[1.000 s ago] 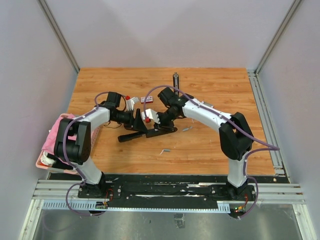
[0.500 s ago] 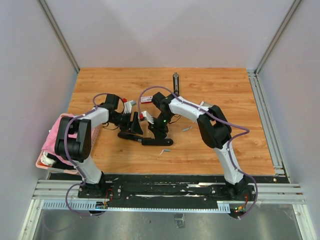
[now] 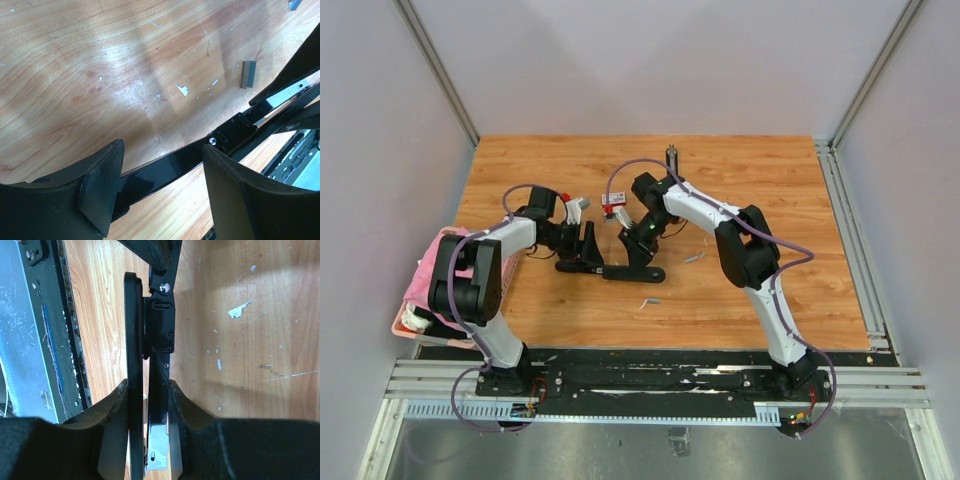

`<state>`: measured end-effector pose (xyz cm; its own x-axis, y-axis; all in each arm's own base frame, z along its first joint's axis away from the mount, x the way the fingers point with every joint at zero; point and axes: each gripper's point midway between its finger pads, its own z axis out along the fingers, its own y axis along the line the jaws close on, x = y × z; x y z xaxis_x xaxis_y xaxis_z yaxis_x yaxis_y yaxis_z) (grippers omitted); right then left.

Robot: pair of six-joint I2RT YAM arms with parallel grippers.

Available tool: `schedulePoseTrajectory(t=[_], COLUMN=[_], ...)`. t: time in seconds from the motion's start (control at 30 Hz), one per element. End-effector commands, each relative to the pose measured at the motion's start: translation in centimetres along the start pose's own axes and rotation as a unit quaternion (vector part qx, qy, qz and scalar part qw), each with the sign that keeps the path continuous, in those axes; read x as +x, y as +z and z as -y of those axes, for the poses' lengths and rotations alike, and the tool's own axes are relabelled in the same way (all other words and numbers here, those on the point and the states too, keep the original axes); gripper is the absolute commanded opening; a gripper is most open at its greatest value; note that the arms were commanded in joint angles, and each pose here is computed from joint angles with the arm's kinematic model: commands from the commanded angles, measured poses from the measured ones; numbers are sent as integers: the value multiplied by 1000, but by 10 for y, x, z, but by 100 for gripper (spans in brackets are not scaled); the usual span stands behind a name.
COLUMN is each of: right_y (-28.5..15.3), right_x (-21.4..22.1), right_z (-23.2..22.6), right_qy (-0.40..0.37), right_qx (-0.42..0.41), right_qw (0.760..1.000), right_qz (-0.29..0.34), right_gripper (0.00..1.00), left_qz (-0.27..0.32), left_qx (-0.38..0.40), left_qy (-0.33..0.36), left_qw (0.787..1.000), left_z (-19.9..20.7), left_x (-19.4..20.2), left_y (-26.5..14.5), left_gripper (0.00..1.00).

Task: Unload the staples from the stapler
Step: Unload the staple at the center of the board.

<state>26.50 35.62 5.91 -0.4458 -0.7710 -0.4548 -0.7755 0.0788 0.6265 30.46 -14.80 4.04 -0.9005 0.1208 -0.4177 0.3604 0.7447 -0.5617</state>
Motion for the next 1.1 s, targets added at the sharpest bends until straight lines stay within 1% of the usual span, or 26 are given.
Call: schedulePoseTrajectory(t=[0.0,0.13,0.23,0.37,0.53,0.63,0.8,0.9,1.07], right_y=[-17,-27,-35,-41,-42,-45,-46,-47,-52], right_x=[-21,-24,-27,-25,-31,-37,-40,-45,-57], right_z=[-7,0,1,9,10,12,12,9,2], right_qy=[-4,-44,-81,-131,-186,-227,-300,-337,-383], right_qx=[13,73,116,179,230,270,327,362,415], right_qw=[1000,996,990,973,951,929,885,856,811], right_qz=[20,-4,-25,-63,-93,-110,-141,-150,-155], right_gripper=[9,8,8,8,8,8,8,8,8], left_qz=[5,5,3,9,22,37,84,100,115], left_qx=[-10,-6,-3,0,6,10,16,18,37], left_qy=[-4,-4,-4,-3,-7,-5,8,30,63], left_qw=[1000,1000,1000,1000,1000,999,996,994,991], left_z=[-3,-2,-1,1,2,3,4,9,22], left_x=[3,3,4,0,-8,-20,-52,-67,-81], left_y=[-3,-3,-2,-5,-13,-23,-50,-62,-73], left_gripper=[68,68,68,68,68,68,69,69,70])
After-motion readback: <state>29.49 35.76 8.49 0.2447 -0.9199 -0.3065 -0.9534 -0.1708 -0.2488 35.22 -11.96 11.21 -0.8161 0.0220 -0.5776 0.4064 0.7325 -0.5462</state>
